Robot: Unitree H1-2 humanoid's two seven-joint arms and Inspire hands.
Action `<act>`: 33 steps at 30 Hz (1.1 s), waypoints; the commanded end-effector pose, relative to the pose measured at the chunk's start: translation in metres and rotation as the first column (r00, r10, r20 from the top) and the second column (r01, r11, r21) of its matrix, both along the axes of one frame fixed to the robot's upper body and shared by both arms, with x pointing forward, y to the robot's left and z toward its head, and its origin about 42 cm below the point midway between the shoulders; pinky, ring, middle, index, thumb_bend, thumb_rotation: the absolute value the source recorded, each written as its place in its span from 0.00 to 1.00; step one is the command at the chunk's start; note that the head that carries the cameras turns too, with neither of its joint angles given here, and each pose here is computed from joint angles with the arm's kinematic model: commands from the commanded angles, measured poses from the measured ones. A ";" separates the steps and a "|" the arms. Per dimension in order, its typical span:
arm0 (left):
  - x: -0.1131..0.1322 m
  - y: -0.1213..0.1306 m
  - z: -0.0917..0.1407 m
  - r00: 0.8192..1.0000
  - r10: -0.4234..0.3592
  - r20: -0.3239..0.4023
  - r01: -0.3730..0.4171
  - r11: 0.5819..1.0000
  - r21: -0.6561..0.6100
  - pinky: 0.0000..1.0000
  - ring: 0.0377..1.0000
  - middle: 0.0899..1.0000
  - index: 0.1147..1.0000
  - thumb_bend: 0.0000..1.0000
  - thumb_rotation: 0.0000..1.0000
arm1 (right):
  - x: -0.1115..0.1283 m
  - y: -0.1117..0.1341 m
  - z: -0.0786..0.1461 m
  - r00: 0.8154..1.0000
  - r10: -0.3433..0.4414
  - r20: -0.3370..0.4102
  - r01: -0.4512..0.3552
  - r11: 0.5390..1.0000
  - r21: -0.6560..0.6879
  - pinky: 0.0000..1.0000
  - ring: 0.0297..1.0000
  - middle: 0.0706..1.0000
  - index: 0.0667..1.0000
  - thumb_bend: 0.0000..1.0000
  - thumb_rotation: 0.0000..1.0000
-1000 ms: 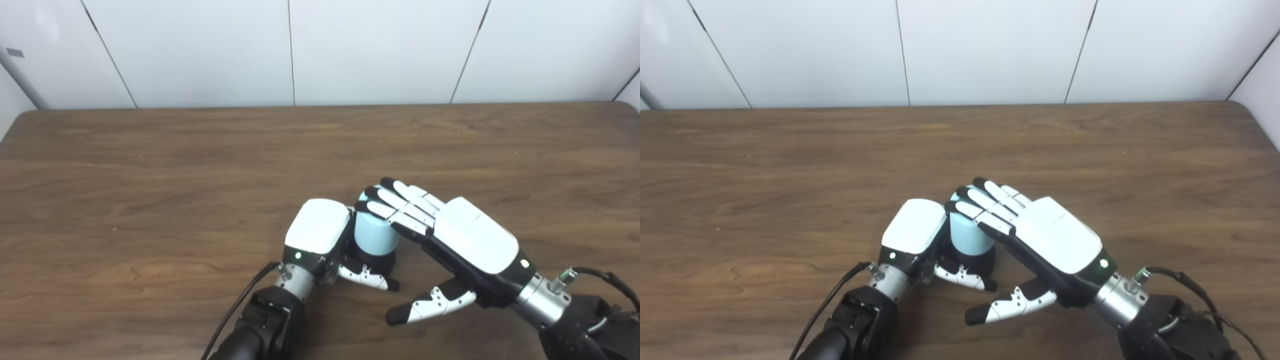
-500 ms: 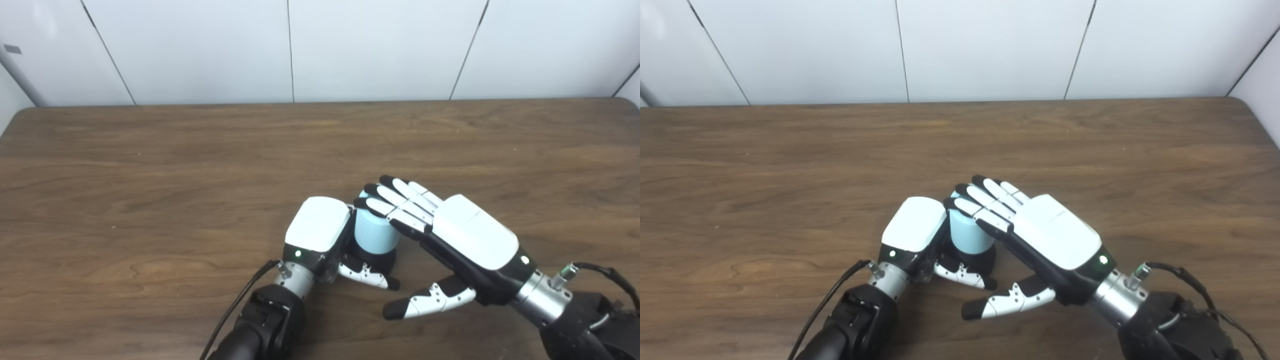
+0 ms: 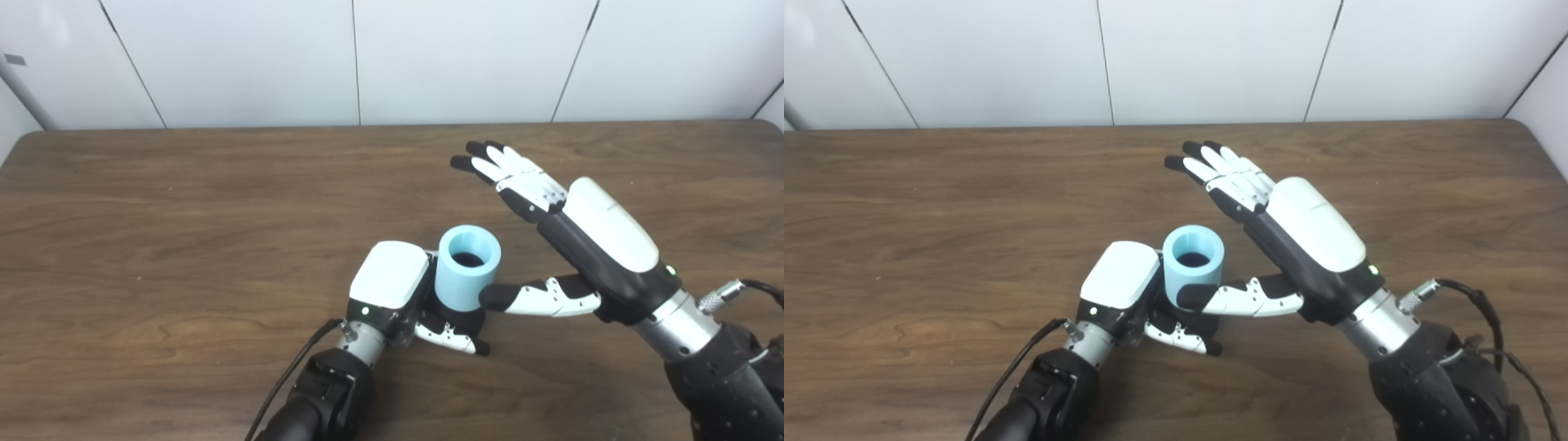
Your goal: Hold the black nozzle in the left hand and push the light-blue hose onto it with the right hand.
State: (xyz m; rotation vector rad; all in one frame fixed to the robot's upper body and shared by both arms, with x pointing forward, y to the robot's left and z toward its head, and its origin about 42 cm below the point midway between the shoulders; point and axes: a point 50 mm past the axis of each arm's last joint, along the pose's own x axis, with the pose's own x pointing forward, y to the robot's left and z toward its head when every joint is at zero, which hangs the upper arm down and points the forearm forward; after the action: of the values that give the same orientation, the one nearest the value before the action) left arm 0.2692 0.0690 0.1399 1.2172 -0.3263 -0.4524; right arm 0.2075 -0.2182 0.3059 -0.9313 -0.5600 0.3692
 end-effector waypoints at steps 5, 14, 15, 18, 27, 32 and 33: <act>-0.017 0.008 -0.039 0.984 -0.006 -0.177 0.023 0.995 0.093 0.31 0.36 0.35 0.42 0.52 0.00 | 0.003 -0.003 0.006 0.999 -0.015 0.032 0.014 1.000 0.014 0.93 0.99 0.97 0.93 0.55 1.00; -0.003 0.012 -0.022 0.988 -0.052 -0.144 0.059 0.997 0.043 0.74 0.77 0.74 0.68 0.91 0.13 | 0.008 -0.005 0.000 1.000 -0.021 0.017 0.020 1.000 0.010 0.90 0.98 0.95 0.93 0.56 1.00; 0.000 0.013 -0.019 0.989 -0.055 -0.135 0.062 0.997 0.048 0.75 0.78 0.76 0.70 0.93 0.15 | 0.008 -0.005 0.000 1.000 -0.021 0.017 0.021 1.000 0.012 0.90 0.98 0.95 0.93 0.56 1.00; 0.007 0.014 -0.010 0.994 -0.056 -0.097 0.063 0.996 0.064 0.86 0.85 0.83 0.79 0.97 0.23 | 0.009 -0.005 -0.002 1.000 -0.021 0.011 0.021 1.000 0.019 0.90 0.98 0.95 0.93 0.56 1.00; 0.021 0.022 0.012 0.999 -0.043 -0.003 0.043 0.998 0.054 0.79 0.76 0.74 0.74 1.00 0.29 | 0.011 -0.004 -0.006 0.999 -0.040 -0.005 0.040 0.999 0.022 0.88 0.98 0.95 0.94 0.58 1.00; 0.024 0.027 0.024 1.000 -0.031 -0.004 0.031 0.999 0.044 0.48 0.54 0.57 0.60 1.00 0.26 | 0.011 -0.003 -0.007 0.999 -0.049 -0.011 0.049 0.999 0.020 0.88 0.99 0.95 0.94 0.59 1.00; 0.025 0.028 0.026 0.999 -0.032 -0.002 0.032 0.998 0.048 0.50 0.56 0.59 0.62 1.00 0.26 | 0.011 -0.003 -0.008 0.999 -0.051 -0.011 0.051 0.999 0.019 0.88 0.99 0.95 0.94 0.59 1.00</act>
State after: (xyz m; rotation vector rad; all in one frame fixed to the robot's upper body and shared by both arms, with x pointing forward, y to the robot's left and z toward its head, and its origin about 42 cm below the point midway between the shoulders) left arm 0.2872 0.0877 0.1608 1.2233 -0.3547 -0.5260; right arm 0.2206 -0.2223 0.2910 -0.9254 -0.4754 0.3582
